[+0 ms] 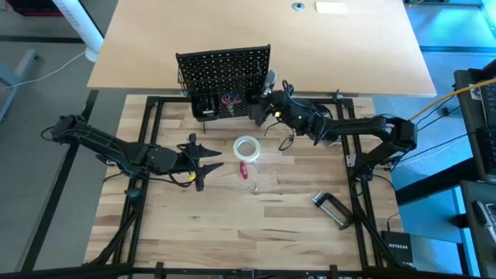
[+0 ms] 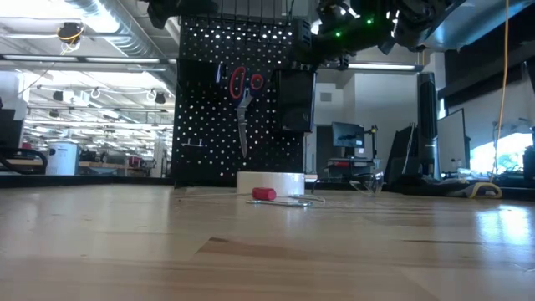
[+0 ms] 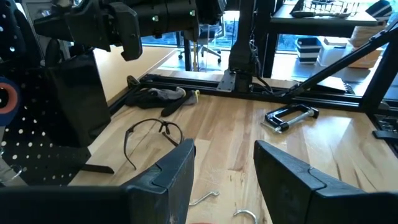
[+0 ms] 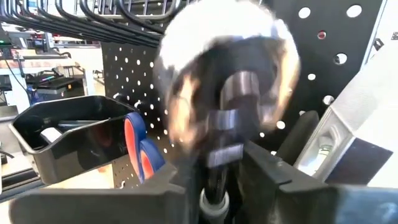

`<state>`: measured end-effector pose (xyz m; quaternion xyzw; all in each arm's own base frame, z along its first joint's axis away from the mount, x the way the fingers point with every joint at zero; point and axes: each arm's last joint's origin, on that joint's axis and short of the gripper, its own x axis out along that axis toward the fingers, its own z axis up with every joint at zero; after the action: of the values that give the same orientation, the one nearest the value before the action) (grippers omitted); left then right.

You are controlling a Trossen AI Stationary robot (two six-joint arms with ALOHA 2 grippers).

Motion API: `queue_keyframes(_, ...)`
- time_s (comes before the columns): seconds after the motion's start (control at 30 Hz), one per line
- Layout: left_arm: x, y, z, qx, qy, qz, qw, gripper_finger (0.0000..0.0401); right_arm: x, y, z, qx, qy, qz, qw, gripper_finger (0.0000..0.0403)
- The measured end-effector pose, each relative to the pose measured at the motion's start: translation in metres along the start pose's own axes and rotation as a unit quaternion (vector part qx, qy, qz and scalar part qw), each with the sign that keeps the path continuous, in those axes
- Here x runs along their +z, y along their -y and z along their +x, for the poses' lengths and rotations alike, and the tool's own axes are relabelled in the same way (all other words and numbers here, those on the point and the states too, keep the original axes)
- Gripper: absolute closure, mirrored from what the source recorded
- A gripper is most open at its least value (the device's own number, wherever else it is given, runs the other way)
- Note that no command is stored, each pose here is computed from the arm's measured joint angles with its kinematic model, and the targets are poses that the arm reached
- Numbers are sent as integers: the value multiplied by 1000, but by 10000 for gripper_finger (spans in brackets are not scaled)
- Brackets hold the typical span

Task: Hang tools onto peg board
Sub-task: Put the silver ratchet wrench into the left black bin on the peg board

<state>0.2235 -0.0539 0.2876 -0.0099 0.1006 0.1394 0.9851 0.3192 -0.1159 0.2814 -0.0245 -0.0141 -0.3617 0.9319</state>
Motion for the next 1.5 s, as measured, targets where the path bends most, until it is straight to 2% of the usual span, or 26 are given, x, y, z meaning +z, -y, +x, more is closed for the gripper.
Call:
queue_keyframes(0.2,0,0,0,0,0,-1,1000,247,2,-5,-4,0,-1,-14,1000,231)
queue_keyframes(0.33,0,0,0,0,0,-1,1000,247,11,-8,-13,-5,10,-28,1000,201)
queue_keyframes(0.53,0,0,0,0,0,-2,1000,247,37,-12,-33,-21,43,-53,997,188)
queue_keyframes(0.77,0,0,0,0,0,-3,1000,247,66,-17,-60,4,86,-37,996,188)
queue_keyframes(0.87,0,0,0,0,0,-3,1000,247,76,-20,-77,25,84,-48,995,190)
queue_keyframes(1.0,0,0,0,0,0,-4,1000,247,80,-20,-88,31,65,-58,996,233)
queue_keyframes(1.2,0,0,0,0,0,-4,1000,247,64,-20,-79,66,48,-78,994,376)
queue_keyframes(1.23,0,0,0,0,0,-4,1000,247,58,-19,-75,68,45,-81,993,388)
queue_keyframes(1.4,0,0,0,0,0,-2,1000,247,38,-8,-60,39,54,-62,996,381)
queue_keyframes(1.5,0,0,0,0,0,-2,1000,247,32,-3,-52,46,58,-59,996,394)
